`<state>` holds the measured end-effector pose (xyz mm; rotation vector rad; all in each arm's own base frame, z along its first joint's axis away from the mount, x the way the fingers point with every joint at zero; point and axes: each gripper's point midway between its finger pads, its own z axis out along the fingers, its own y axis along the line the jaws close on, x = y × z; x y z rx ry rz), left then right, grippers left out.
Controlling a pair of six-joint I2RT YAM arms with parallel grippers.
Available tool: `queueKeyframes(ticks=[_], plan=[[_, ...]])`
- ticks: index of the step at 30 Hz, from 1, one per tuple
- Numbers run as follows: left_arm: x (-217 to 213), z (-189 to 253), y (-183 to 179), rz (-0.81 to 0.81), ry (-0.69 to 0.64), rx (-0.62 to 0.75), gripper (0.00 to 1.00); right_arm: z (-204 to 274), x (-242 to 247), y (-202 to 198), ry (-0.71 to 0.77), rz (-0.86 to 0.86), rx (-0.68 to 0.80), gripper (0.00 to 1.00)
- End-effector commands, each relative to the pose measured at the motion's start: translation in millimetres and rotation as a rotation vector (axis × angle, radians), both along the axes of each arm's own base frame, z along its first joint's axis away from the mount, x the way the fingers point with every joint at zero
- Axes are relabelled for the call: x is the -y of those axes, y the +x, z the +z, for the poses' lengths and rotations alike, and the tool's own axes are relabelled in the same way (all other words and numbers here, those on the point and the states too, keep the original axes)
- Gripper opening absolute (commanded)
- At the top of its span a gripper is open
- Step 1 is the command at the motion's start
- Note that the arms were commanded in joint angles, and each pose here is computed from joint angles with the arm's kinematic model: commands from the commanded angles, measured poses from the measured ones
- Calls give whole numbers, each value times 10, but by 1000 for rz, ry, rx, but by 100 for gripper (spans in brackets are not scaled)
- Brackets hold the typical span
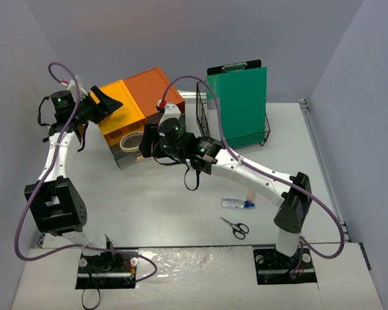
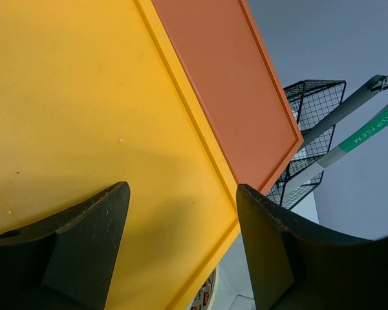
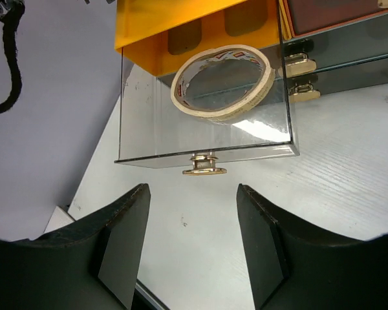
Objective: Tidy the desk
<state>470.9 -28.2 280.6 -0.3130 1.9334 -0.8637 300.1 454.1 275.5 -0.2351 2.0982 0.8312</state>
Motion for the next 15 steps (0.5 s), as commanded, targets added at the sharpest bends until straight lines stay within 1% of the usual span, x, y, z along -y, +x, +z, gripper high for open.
queueKeyframes(ticks=[1, 4, 8, 15], plan=[[-112, -148, -26, 53, 16, -99, 64, -154, 166, -115, -50, -3, 7, 52], [-156, -166, -2, 76, 22, -114, 64, -402, 187, -150, -111, -2, -2, 52], [-168, -176, 21, 84, 17, -128, 64, -584, 185, -161, -173, -12, 16, 52], [-165, -155, 41, 81, 15, -131, 64, -683, 81, -38, -192, -32, 53, 51]])
